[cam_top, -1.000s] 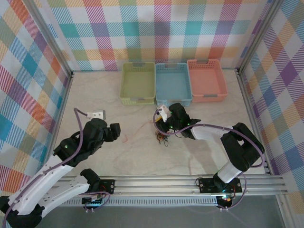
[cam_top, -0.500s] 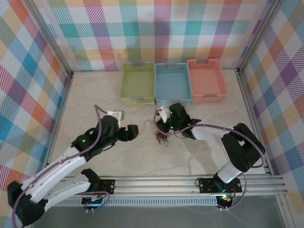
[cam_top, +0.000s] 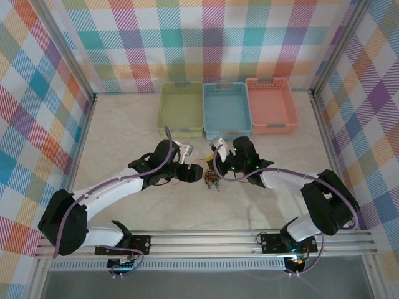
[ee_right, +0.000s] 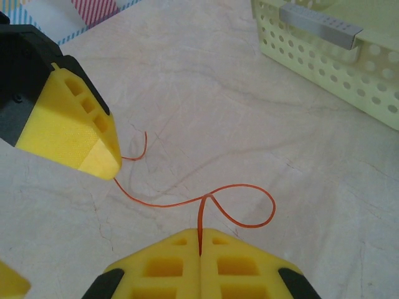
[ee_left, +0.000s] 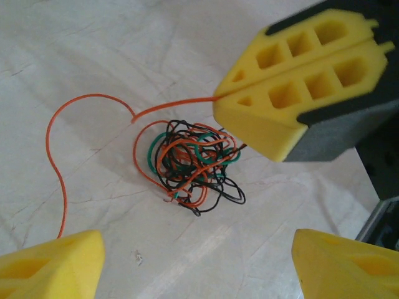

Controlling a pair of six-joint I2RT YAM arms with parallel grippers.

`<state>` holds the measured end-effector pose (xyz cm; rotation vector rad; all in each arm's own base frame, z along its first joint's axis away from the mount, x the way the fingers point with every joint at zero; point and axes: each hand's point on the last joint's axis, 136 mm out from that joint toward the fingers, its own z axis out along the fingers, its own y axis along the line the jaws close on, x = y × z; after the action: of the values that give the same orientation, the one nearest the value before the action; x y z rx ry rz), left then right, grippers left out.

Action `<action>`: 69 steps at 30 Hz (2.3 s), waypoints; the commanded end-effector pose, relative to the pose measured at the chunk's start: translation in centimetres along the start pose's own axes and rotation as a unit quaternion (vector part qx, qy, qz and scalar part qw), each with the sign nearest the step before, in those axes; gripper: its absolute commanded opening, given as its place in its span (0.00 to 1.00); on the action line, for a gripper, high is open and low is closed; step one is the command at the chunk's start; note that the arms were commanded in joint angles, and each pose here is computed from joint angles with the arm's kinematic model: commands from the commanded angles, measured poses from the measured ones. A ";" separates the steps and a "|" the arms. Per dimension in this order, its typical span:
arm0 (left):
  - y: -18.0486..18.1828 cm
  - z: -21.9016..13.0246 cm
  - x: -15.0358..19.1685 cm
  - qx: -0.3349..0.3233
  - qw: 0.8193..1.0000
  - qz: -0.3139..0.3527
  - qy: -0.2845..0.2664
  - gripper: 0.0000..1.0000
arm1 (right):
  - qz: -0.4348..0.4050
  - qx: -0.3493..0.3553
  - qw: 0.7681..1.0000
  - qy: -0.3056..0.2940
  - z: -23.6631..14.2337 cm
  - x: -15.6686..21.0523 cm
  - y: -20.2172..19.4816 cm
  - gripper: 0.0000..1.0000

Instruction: Untangle the cables

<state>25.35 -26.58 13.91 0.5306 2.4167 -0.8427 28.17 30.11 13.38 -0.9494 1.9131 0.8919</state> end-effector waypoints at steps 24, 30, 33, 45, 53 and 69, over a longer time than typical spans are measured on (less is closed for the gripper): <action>0.0 -2.0 -3.4 -0.038 0.958 0.277 -0.064 0.77 | -0.035 -0.070 0.994 -0.074 -2.0 -2.5 2.9 0.00; 0.4 -0.5 -2.6 -0.027 0.955 0.294 -0.037 0.77 | -0.037 -0.078 0.993 -0.074 -1.9 -2.6 3.1 0.00; 0.9 0.8 -2.4 -0.027 0.950 0.309 -0.026 0.77 | -0.033 -0.071 0.994 -0.071 -1.8 -2.5 2.8 0.00; 1.1 2.0 -4.4 -0.018 0.943 0.326 -0.071 0.71 | -0.030 -0.080 0.994 -0.063 -1.6 -2.4 2.9 0.00; 0.9 2.5 -4.9 -0.008 0.936 0.338 -0.094 0.61 | -0.030 -0.084 0.994 -0.063 -1.5 -2.4 3.1 0.00; 2.6 3.3 -5.1 -0.031 0.940 0.317 -0.122 0.00 | -0.029 -0.071 0.995 -0.065 -1.6 -2.5 2.7 0.05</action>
<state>30.80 -28.55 13.51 1.1123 1.8646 -0.5378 26.34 30.50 15.87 -0.9988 1.7526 1.0175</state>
